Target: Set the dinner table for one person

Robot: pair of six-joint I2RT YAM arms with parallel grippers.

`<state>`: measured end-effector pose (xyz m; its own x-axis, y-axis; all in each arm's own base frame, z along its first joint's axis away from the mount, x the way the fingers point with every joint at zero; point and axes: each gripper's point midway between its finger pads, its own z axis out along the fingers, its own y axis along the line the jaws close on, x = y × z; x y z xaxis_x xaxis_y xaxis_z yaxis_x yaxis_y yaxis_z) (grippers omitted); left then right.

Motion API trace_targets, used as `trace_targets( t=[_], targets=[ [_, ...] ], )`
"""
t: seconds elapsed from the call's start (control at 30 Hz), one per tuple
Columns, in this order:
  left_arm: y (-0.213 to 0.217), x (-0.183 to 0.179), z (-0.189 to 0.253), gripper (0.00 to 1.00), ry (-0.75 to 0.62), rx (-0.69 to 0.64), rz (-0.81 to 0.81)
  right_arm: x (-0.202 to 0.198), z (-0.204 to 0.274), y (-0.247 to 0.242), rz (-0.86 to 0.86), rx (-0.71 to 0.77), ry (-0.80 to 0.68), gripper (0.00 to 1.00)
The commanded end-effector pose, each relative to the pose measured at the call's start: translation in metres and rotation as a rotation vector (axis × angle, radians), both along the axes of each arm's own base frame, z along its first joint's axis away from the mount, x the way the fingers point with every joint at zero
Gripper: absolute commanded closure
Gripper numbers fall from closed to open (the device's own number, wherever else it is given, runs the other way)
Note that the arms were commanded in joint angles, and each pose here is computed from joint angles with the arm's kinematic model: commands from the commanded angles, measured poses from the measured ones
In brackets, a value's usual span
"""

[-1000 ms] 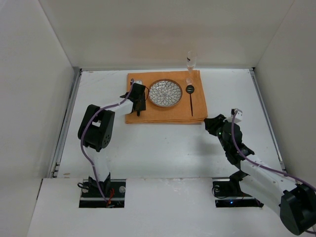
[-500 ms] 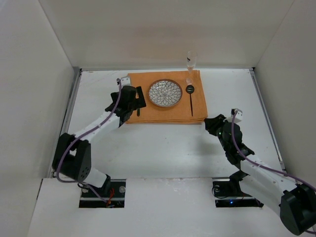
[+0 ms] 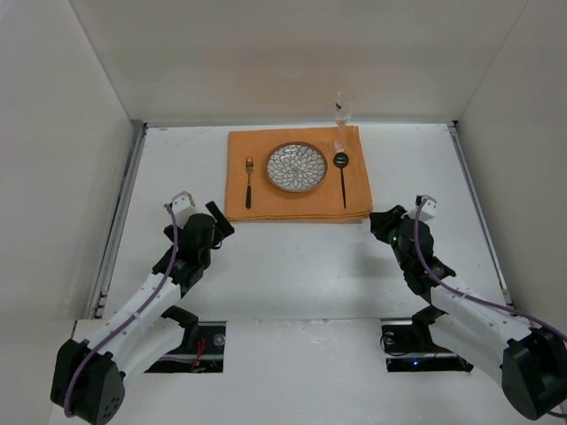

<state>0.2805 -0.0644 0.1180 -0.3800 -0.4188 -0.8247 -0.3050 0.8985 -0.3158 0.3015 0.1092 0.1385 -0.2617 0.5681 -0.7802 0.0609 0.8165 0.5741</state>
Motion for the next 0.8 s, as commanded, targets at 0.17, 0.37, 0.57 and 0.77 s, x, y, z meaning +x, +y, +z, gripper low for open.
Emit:
trace_targets(
  t=[0.17,0.37,0.57,0.77],
  targets=[
    [0.031,-0.029,-0.047,0.00,0.102,-0.062,0.163,0.008,0.022,-0.012,-0.084,0.019,-0.079,0.51],
    [0.032,-0.034,-0.056,0.00,0.118,-0.067,0.182,0.007,0.019,-0.013,-0.092,0.026,-0.082,0.45],
    [0.038,-0.035,-0.058,0.00,0.107,-0.079,0.206,0.008,0.018,-0.012,-0.090,0.024,-0.076,0.44],
    [0.040,-0.038,-0.065,0.00,0.128,-0.070,0.211,0.008,0.019,-0.011,-0.087,0.022,-0.077,0.43]
  ],
)
